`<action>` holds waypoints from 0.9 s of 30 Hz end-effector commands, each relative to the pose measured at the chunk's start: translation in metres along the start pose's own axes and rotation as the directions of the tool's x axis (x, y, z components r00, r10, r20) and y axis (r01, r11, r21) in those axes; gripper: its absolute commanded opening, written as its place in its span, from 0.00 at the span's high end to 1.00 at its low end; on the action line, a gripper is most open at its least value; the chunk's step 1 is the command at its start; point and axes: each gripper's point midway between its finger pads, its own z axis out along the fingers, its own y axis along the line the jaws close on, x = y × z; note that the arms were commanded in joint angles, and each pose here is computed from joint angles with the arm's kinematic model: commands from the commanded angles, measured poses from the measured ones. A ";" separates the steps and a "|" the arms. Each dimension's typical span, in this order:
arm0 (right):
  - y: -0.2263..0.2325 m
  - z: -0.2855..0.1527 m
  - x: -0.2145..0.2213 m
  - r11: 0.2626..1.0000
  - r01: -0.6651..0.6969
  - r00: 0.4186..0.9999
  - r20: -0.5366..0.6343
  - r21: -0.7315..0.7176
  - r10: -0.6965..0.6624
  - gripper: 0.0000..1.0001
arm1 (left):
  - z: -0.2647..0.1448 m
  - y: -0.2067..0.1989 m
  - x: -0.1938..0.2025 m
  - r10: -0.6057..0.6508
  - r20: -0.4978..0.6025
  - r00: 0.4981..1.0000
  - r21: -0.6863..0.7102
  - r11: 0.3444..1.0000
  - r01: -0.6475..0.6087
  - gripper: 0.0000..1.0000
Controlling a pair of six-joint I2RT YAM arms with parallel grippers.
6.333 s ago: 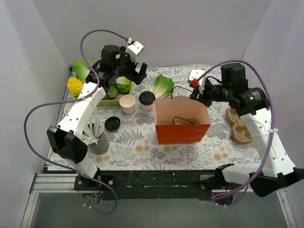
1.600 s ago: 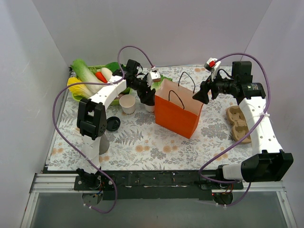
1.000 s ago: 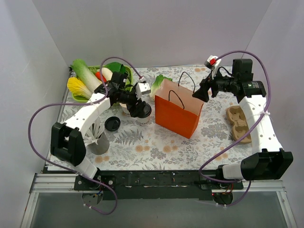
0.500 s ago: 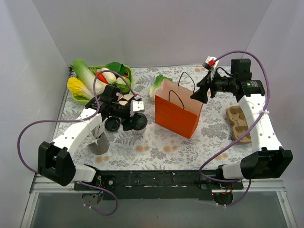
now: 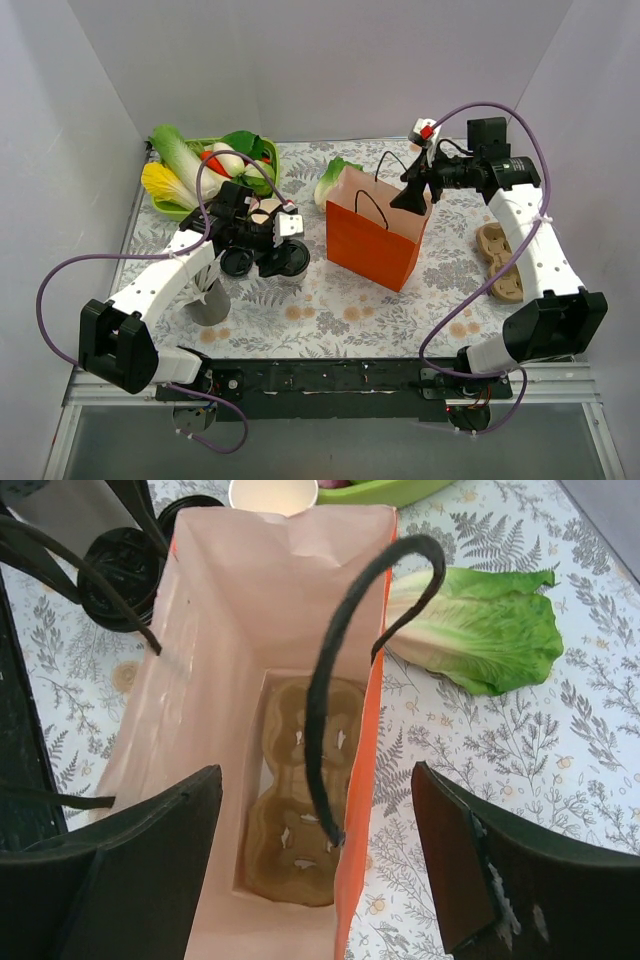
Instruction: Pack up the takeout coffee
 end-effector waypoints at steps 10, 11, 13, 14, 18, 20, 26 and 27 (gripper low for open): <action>-0.015 0.004 0.002 0.997 0.061 0.996 -0.072 0.054 -0.057 0.56 | -0.040 0.041 -0.068 -0.101 0.105 0.989 -0.208 0.971 0.121 1.00; -0.013 0.005 -0.001 0.995 0.085 0.994 -0.070 0.048 -0.081 0.60 | -0.043 0.043 -0.070 -0.108 0.104 0.989 -0.224 0.966 0.129 1.00; -0.006 0.004 -0.002 0.994 0.103 0.992 -0.081 0.039 -0.099 0.62 | -0.051 0.045 -0.077 -0.097 0.111 0.989 -0.250 0.960 0.123 1.00; -0.001 0.004 -0.004 0.993 0.117 0.990 -0.084 0.031 -0.114 0.63 | -0.055 0.048 -0.077 -0.100 0.109 0.989 -0.273 0.954 0.126 1.00; 0.015 0.006 -0.002 0.988 0.152 0.982 -0.115 -0.010 -0.152 0.88 | -0.073 0.052 -0.087 -0.084 0.124 0.989 -0.346 0.930 0.122 1.00; 0.029 0.011 0.001 0.983 0.175 0.973 -0.147 -0.047 -0.180 0.98 | -0.083 0.054 -0.093 -0.081 0.134 0.988 -0.387 0.913 0.128 1.00; 0.054 0.014 -0.012 0.960 0.276 0.945 -0.166 -0.047 -0.280 0.99 | -0.133 0.049 -0.135 -0.089 0.275 0.957 -0.504 0.835 0.222 1.00; 0.060 0.012 -0.016 0.957 0.288 0.943 -0.159 -0.042 -0.291 0.99 | -0.141 0.046 -0.143 -0.082 0.303 0.949 -0.509 0.828 0.234 1.00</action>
